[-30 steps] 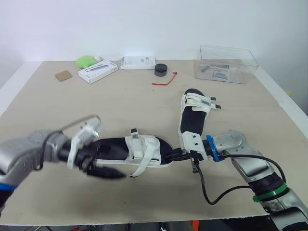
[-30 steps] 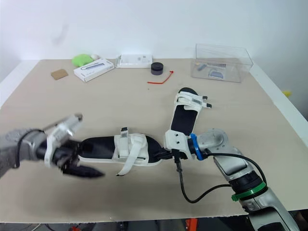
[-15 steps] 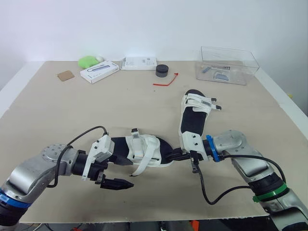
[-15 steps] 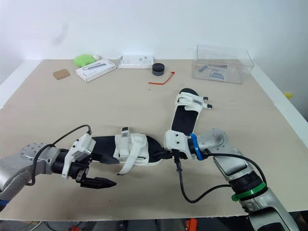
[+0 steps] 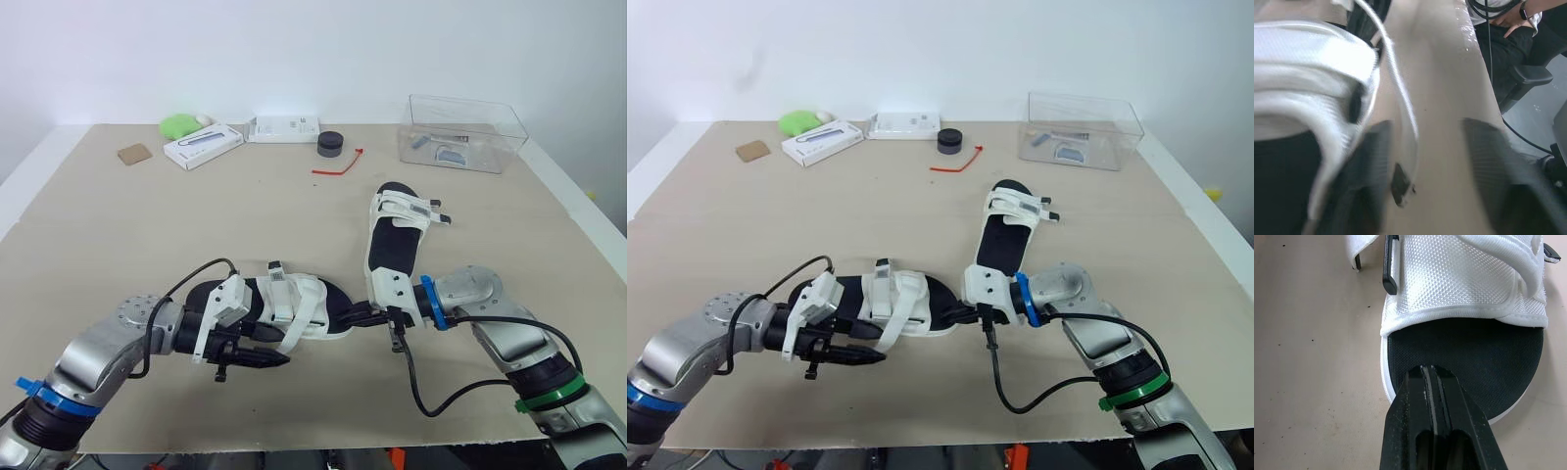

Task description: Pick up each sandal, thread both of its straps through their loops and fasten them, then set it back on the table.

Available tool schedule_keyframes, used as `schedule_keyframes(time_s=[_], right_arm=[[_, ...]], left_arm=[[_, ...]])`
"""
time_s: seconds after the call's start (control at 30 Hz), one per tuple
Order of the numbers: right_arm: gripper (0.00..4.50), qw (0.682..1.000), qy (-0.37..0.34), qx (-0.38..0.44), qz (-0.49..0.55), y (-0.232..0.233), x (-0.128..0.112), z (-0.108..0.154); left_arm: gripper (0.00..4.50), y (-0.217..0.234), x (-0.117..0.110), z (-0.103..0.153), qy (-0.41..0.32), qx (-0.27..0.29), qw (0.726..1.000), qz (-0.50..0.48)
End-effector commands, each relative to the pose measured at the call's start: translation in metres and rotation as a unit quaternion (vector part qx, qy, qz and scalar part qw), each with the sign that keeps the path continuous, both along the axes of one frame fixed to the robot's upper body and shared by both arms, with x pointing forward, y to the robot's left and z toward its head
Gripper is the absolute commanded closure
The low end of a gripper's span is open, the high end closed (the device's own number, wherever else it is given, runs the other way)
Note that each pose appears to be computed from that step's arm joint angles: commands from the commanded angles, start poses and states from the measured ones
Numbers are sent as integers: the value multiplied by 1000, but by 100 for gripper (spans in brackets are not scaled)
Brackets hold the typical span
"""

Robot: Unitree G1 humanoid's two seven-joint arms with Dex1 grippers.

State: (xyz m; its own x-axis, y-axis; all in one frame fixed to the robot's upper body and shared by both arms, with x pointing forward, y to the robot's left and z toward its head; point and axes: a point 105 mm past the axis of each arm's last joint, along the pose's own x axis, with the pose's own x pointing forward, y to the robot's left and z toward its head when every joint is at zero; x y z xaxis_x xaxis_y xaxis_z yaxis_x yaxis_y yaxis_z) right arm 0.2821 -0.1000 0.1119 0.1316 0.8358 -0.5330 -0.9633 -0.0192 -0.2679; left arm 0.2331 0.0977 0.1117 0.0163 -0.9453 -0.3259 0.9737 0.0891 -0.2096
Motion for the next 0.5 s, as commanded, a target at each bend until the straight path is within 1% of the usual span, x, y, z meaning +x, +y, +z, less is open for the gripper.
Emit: schedule_keyframes(time_s=[0.03,0.07,0.2,0.3,0.37,0.43,0.5], right_arm=[[450,1000,4,-14,-10,-3,1,-6],[450,1000,4,-14,-10,-3,1,-6],[450,1000,3,-15,-12,-3,2,-6],[450,1000,2,-15,-14,-4,2,-5],[450,1000,2,-15,-15,-5,2,-5],[450,1000,1,-16,-17,-6,1,-5],[450,1000,1,-16,-18,-7,1,-5]], left_arm=[[433,-4,-1,3,23,-5,1000,-5],[442,-5,-2,3,30,-3,1000,-6],[442,-8,-7,3,43,2,999,-21],[442,-6,-11,15,86,-26,996,-29],[442,-3,-10,31,129,-60,989,-31],[442,2,-2,57,172,-118,977,-32],[442,3,8,82,187,-165,968,-33]])
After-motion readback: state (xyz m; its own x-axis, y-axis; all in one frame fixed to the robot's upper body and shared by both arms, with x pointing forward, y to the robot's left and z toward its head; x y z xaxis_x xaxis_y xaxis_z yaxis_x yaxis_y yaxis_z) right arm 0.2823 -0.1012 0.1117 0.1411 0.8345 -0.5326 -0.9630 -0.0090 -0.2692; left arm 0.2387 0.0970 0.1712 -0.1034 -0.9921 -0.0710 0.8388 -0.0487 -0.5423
